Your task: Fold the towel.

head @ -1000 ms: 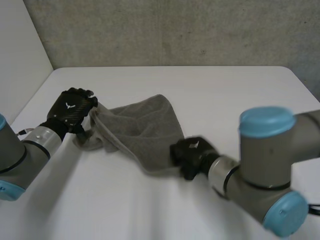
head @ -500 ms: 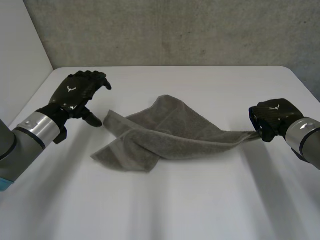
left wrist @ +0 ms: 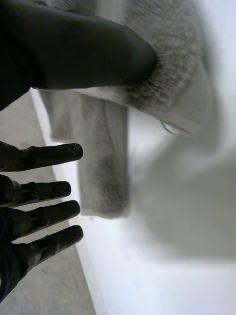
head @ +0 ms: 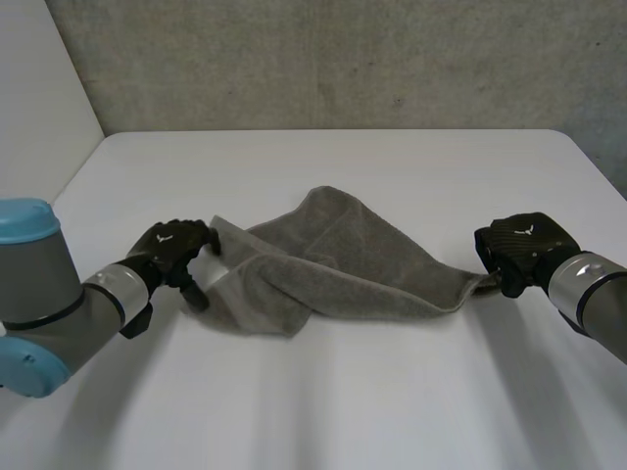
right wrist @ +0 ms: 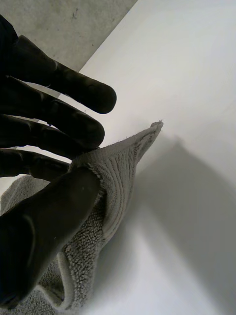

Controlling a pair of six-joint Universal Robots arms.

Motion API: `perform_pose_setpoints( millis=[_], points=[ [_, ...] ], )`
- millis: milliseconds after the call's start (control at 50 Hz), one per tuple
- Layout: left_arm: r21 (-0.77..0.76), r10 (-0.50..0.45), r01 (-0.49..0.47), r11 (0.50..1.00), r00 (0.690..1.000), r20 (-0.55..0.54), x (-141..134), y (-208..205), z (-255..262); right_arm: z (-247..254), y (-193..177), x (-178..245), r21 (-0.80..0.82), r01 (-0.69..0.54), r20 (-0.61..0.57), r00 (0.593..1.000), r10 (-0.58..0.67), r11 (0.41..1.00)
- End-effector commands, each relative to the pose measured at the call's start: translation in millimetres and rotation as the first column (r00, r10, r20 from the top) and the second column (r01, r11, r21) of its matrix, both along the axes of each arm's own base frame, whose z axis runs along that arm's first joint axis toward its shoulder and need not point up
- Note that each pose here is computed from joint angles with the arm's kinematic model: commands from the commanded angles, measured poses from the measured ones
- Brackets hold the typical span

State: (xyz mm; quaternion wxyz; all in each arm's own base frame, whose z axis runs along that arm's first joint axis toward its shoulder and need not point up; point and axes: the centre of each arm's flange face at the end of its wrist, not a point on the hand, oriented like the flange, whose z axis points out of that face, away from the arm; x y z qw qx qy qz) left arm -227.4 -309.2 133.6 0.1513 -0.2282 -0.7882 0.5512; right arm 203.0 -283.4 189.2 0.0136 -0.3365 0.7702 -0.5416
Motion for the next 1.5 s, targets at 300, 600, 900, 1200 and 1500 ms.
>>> perform_pose_setpoints(
  millis=[300, 600, 900, 1200, 1500],
  points=[
    [0.081, -0.073, 0.067, 0.994, 0.995, 0.069, -19.2, 18.1, -14.8, 2.8, -2.1, -1.7, -0.018, 0.007, 0.002, 1.0, -0.007, 1.0],
    [0.1, -0.072, 0.065, 0.993, 0.995, 0.067, -16.5, 22.0, -9.7, 8.5, 0.3, -1.6, -0.036, 0.004, 0.001, 1.0, -0.004, 0.999],
    [0.114, -0.06, 0.051, 0.992, 0.995, 0.083, -12.2, 22.9, -13.2, 11.1, -3.6, -8.8, -0.045, 0.024, 0.0, 1.0, -0.024, 0.999],
    [0.105, 0.002, -0.014, 0.994, 0.993, 0.115, -1.2, 25.0, -8.9, 9.6, -1.2, -6.2, -0.041, 0.014, -0.002, 1.0, -0.014, 0.999],
    [0.137, 0.009, -0.025, 0.99, 0.993, 0.117, 5.2, 27.5, -15.3, 7.2, -0.2, -5.9, -0.043, 0.012, -0.001, 1.0, -0.012, 0.999]
  ],
)
